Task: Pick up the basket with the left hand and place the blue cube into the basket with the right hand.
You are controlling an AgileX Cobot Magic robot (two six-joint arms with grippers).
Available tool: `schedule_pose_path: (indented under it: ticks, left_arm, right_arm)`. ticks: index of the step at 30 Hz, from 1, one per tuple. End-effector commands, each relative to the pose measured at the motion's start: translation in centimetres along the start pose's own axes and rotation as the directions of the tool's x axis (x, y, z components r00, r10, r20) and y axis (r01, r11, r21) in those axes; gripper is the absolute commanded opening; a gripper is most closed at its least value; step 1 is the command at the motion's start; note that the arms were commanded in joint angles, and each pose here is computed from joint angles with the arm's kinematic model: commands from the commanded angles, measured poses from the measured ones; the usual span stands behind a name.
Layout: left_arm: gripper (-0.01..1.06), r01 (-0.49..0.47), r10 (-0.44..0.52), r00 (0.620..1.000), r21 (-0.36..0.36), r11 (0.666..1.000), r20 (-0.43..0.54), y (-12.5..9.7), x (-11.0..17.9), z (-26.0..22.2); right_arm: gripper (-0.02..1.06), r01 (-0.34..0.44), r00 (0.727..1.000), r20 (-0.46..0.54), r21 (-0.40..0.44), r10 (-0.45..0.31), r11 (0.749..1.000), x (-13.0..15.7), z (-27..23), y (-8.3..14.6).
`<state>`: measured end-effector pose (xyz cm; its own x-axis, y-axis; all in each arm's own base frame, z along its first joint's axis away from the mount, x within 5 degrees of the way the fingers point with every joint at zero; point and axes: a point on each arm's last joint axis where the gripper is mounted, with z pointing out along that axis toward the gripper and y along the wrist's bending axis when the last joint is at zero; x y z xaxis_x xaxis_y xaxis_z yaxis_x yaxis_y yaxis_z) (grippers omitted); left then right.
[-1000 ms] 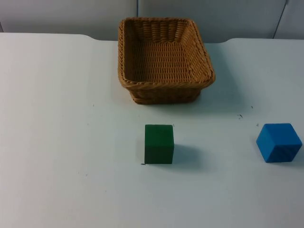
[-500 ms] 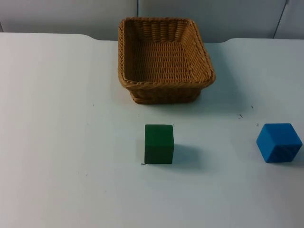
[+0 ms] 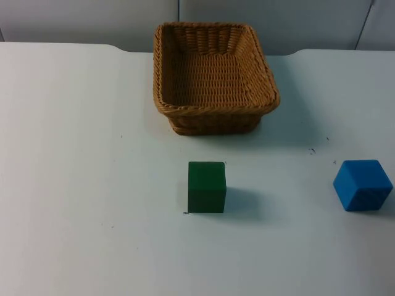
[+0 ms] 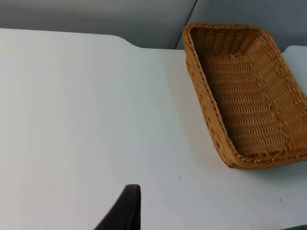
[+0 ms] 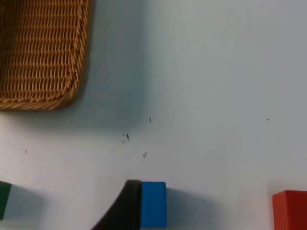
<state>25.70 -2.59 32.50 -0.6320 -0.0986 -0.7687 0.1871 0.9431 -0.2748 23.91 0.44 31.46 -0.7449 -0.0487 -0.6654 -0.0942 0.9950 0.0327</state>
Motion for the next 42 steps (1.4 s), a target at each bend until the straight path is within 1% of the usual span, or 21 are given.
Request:
schedule_pose_path:
  ticks: [1, 3, 6, 8, 10, 11, 15, 18, 21, 23, 25, 26, 30, 31, 35, 36, 38, 41, 42]
  left_arm:
    - [1.05, -0.007, 0.006, 1.0, 0.015, 1.0, 0.012, 0.2, -0.5, 1.0]
    - [1.05, -0.003, 0.004, 0.999, 0.018, 1.0, -0.037, 1.0, -0.5, 3.4]
    - [1.05, 0.009, -0.008, 0.998, 0.018, 1.0, -0.064, 1.4, -0.6, 4.7]
    - [1.05, 0.024, -0.021, 0.995, 0.031, 0.999, -0.097, 1.9, -0.6, 6.7]
    - [1.05, 0.029, -0.023, 0.993, 0.053, 0.998, -0.118, 2.3, -0.8, 8.4]
    - [1.05, 0.029, -0.023, 0.993, 0.053, 0.998, -0.118, 2.3, -0.8, 8.4]
    - [1.05, 0.06, -0.045, 0.987, 0.092, 0.994, -0.156, 3.0, -1.6, 12.0]
    - [1.05, 0.063, -0.044, 0.984, 0.105, 0.992, -0.174, 3.3, -2.0, 13.3]
    - [1.05, 0.072, -0.046, 0.979, 0.121, 0.99, -0.199, 3.6, -2.2, 14.8]
    - [1.05, 0.082, -0.049, 0.975, 0.147, 0.986, -0.217, 3.7, -2.6, 16.0]
    - [1.05, 0.077, -0.037, 0.973, 0.167, 0.983, -0.227, 3.4, -2.9, 17.8]
    - [1.05, 0.077, -0.037, 0.973, 0.167, 0.983, -0.227, 3.4, -2.9, 17.8]
    - [1.05, 0.05, 0.003, 0.97, 0.211, 0.976, -0.244, 2.0, -3.0, 20.8]
    - [1.05, 0.05, 0.003, 0.97, 0.211, 0.976, -0.244, 2.0, -3.0, 20.8]
    - [1.05, 0.039, 0.031, 0.964, 0.255, 0.966, -0.264, 0.7, -3.0, 23.8]
    - [1.05, 0.039, 0.031, 0.964, 0.255, 0.966, -0.264, 0.7, -3.0, 23.8]
    - [1.05, 0.045, 0.03, 0.961, 0.264, 0.963, -0.273, 0.6, -2.8, 25.3]
    - [1.05, 0.087, -0.007, 0.956, 0.261, 0.961, -0.293, 0.8, -2.6, 27.3]
    - [1.05, 0.087, -0.007, 0.956, 0.261, 0.961, -0.293, 0.8, -2.6, 27.3]
  right_arm:
    - [1.04, 0.009, 1.0, -0.002, -0.003, -0.009, 1.0, -0.3, 0.7, -0.2]
    - [1.04, 0.001, 1.0, -0.025, -0.015, -0.002, 1.0, -0.2, 1.4, -0.2]
    - [1.04, 0.0, 0.999, -0.046, -0.018, -0.001, 1.0, -0.2, 2.1, -0.2]
    - [1.04, 0.012, 0.996, -0.084, -0.022, -0.014, 1.0, 0.0, 3.2, -0.3]
    - [1.04, 0.002, 0.994, -0.108, -0.029, -0.005, 1.0, 0.1, 3.9, -0.3]
    - [1.04, 0.002, 0.994, -0.108, -0.029, -0.005, 1.0, 0.1, 3.9, -0.3]
    - [1.04, -0.013, 0.99, -0.144, -0.082, 0.001, 0.997, 0.3, 5.4, 0.0]
    - [1.04, -0.015, 0.987, -0.162, -0.095, -0.001, 0.995, 0.5, 6.1, 0.0]
    - [1.04, 0.005, 0.984, -0.177, -0.099, -0.023, 0.995, 0.6, 6.5, 0.3]
    - [1.04, 0.023, 0.982, -0.186, -0.113, -0.044, 0.993, 0.7, 6.9, 0.8]
    - [1.04, 0.058, 0.978, -0.192, -0.137, -0.084, 0.989, 0.7, 7.4, 1.7]
    - [1.04, 0.058, 0.978, -0.192, -0.137, -0.084, 0.989, 0.7, 7.4, 1.7]
    - [1.04, 0.096, 0.968, -0.212, -0.173, -0.133, 0.98, 1.1, 8.6, 3.3]
    - [1.04, 0.096, 0.968, -0.212, -0.173, -0.133, 0.98, 1.1, 8.6, 3.3]
    - [1.04, 0.122, 0.954, -0.246, -0.2, -0.17, 0.972, 1.6, 9.7, 4.4]
    - [1.04, 0.122, 0.954, -0.246, -0.2, -0.17, 0.972, 1.6, 9.7, 4.4]
    - [1.04, 0.121, 0.951, -0.256, -0.202, -0.172, 0.972, 1.7, 10.0, 4.5]
    - [1.04, 0.116, 0.947, -0.271, -0.201, -0.17, 0.973, 1.9, 10.5, 4.5]
    - [1.04, 0.116, 0.947, -0.271, -0.201, -0.17, 0.973, 1.9, 10.5, 4.5]
